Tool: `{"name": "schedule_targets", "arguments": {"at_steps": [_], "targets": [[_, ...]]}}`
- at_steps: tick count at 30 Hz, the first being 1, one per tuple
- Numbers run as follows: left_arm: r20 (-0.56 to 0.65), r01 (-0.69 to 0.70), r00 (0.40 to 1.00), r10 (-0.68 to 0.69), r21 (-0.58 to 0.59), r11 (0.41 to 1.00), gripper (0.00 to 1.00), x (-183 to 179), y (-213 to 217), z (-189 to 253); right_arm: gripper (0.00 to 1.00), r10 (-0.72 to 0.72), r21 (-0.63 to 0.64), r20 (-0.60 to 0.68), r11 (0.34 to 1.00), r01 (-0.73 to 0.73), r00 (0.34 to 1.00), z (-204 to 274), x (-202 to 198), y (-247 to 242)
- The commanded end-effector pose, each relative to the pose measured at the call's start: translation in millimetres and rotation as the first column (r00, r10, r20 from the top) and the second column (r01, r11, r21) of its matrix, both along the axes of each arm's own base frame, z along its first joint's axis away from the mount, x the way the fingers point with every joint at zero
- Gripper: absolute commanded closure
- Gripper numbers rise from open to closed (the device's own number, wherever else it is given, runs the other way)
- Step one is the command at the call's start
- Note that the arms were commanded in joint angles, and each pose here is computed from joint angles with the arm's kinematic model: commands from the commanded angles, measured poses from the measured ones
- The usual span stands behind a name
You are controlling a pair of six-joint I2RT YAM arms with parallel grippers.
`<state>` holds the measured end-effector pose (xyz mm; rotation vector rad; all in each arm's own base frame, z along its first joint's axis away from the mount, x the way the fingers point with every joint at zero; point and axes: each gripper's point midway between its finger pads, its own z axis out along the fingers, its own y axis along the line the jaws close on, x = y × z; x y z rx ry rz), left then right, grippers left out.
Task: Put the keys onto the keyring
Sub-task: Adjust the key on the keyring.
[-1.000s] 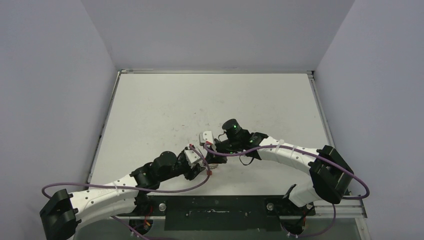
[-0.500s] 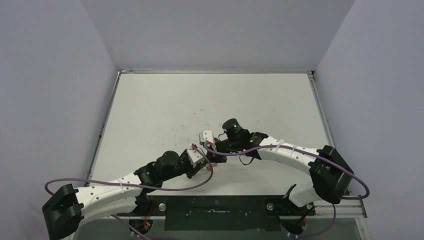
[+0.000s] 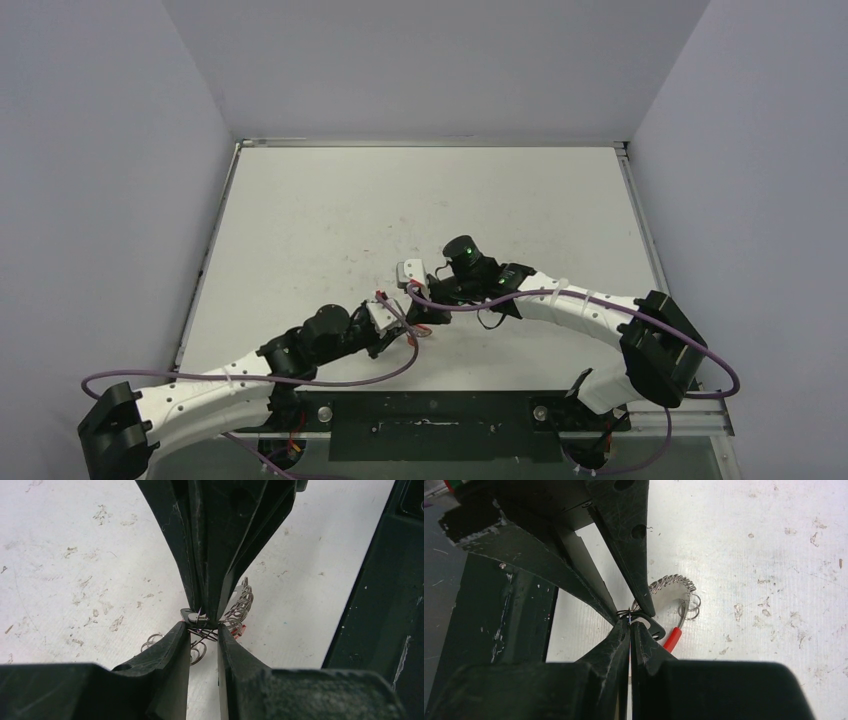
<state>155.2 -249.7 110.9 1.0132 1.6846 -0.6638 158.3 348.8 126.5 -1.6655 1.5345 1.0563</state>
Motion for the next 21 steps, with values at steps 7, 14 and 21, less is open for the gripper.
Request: {"name": "schedule_targets", "arguments": {"at_steps": [7,14,21], "targets": [[0.05,0.091,0.994,-0.092,0.03,0.995,1.0,-11.2,1.3,10.1,1.0,-0.077,0.018,0.019,0.997,0.077,0.997,15.1,24.5,6.1],[0.087,0.125,0.988,-0.127,0.027,0.992,1.0,-14.5,0.8,16.9,1.0,-0.129,-0.043,-0.025,0.991,0.128,0.991,0.6,32.8,7.6],[0.08,0.132,0.988,-0.135,0.032,0.991,1.0,-15.8,0.6,15.0,1.0,-0.181,-0.07,-0.056,0.982,0.177,0.982,-9.0,40.4,9.4]]}}
